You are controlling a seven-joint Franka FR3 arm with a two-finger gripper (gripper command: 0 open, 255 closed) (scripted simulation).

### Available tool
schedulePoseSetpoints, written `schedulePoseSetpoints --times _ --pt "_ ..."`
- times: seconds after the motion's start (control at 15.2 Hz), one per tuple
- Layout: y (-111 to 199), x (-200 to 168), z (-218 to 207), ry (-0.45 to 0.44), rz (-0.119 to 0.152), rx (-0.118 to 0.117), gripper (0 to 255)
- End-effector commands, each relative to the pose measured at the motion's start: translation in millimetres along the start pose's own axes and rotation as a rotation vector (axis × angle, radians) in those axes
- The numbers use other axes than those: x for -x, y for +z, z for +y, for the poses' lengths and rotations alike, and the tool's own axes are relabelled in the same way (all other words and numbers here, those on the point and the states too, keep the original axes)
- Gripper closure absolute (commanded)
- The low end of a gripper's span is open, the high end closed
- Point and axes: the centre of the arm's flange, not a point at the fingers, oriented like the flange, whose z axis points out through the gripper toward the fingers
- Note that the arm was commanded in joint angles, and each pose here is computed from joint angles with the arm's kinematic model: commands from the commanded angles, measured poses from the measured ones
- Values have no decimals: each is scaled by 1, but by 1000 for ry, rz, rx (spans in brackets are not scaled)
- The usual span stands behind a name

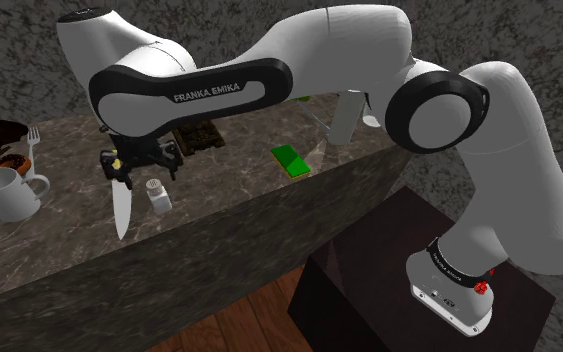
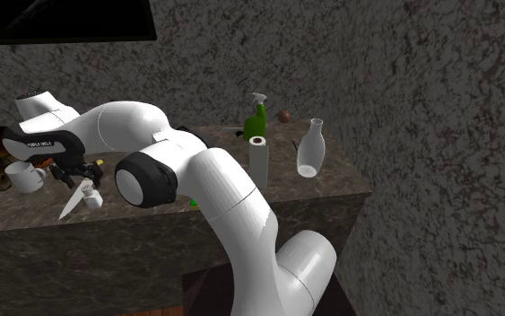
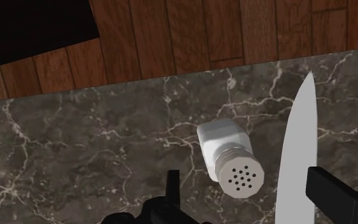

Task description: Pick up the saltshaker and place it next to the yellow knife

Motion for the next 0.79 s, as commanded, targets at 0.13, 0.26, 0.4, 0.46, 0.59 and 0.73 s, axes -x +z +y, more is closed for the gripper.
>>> schedulePoseSetpoints --times 0.13,0.26,0.4,0.46,0.59,0.73 --pt "-40 0 0 0 0 0 0" --pt "-50 0 0 0 0 0 0" --pt "-50 0 0 0 0 0 0" --pt "-50 0 0 0 0 0 0" --pt "-50 0 0 0 0 0 0" --pt "-50 0 0 0 0 0 0"
